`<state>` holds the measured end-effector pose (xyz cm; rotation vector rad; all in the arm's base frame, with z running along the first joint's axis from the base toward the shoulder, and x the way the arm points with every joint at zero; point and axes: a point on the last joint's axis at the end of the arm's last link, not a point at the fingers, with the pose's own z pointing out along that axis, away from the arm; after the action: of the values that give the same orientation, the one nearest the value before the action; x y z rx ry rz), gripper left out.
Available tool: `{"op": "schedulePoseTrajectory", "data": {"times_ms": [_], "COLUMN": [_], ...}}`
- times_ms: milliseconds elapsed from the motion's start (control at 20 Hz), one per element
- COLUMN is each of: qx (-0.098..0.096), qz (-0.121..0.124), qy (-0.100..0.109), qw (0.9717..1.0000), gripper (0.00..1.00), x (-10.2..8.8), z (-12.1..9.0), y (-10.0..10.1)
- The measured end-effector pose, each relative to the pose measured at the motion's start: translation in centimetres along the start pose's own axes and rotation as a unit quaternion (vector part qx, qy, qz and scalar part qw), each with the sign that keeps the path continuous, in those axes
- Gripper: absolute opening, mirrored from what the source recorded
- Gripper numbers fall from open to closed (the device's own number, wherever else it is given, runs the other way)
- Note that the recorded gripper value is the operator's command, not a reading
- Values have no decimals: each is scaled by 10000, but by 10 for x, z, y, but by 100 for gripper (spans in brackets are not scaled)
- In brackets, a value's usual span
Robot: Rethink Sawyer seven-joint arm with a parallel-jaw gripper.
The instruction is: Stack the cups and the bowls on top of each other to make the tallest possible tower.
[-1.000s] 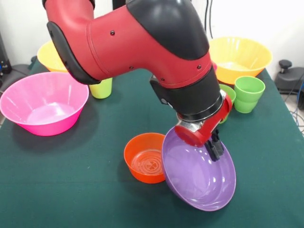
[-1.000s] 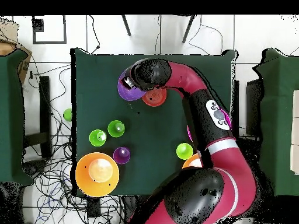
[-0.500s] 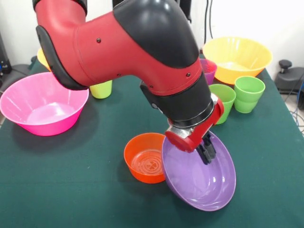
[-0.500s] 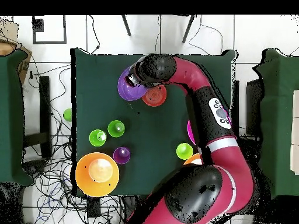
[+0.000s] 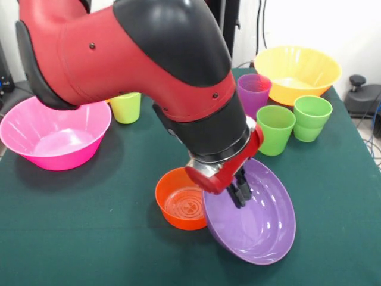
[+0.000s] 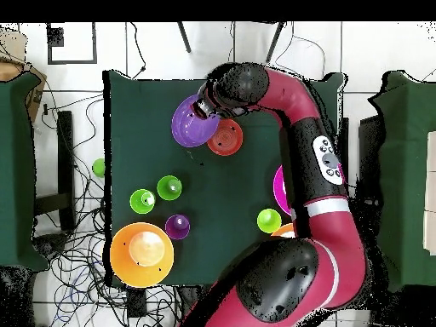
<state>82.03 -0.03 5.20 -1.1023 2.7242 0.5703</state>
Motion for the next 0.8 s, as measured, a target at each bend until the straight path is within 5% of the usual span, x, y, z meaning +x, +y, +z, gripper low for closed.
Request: {"op": "schedulePoseTrajectory", "data": {"times_ms": [200,250,300,400,450,550,600,650,800], "qx": [568,829,1584,1792,2551,3101,3373,3686,4284], "qz": [-78,-122,-249,-297,-520,-731,-840,-977,-1239], "qy": [-240,-398,-855,-956,-1263,-1433,-1511,-1602,-1779], "qw": [9981,9957,9833,9787,9572,9370,9254,9104,8772], "gripper": [0,0,100,100,100,100,100,100,100], "x": [3,4,8,9,15,19,20,21,19], "z": [-18,-25,-46,-51,-67,-78,-84,-91,-106], "y": [-17,-23,-41,-45,-58,-64,-66,-67,-63]}}
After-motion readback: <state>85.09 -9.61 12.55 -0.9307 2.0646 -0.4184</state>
